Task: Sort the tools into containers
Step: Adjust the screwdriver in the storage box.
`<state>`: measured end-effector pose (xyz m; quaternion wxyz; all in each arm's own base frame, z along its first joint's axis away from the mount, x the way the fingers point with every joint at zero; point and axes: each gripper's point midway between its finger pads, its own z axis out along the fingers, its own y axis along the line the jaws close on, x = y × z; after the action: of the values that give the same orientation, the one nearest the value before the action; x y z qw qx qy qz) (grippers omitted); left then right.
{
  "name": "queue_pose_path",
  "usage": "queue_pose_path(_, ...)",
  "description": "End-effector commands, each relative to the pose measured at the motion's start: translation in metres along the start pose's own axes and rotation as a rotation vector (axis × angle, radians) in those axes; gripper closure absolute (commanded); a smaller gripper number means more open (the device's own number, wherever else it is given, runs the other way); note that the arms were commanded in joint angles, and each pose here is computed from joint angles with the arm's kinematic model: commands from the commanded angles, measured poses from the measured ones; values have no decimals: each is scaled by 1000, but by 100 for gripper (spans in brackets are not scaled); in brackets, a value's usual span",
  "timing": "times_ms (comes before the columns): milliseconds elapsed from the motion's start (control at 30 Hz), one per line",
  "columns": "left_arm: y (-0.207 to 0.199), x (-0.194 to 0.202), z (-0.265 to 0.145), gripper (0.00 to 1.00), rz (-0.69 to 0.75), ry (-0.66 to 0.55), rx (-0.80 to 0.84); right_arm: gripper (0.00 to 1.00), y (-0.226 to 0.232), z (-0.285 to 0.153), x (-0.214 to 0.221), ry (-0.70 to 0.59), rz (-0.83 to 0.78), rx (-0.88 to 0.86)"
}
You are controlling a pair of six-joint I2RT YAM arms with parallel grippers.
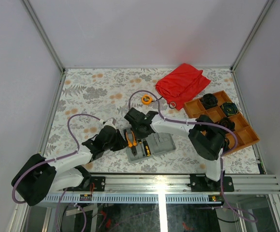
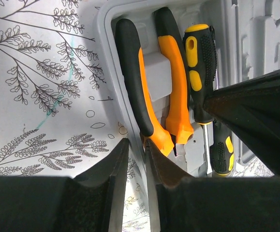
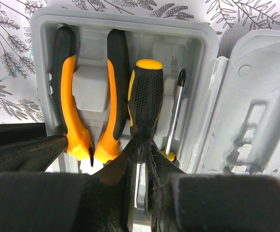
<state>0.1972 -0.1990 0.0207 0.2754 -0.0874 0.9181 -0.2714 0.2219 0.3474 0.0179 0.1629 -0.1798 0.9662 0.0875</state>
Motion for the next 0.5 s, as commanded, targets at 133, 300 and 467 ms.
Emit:
queue_pose_path(133,3,13,10,90,29,49,11,100,-3,104,182,435,-55,57)
queue_pose_path(300,2,15,13,98,33,61,21,100,-7,129,227,525,-38,58)
queue_pose_path(467,1,19,15,100,35,77,26,100,-7,145,262,594,-11,31)
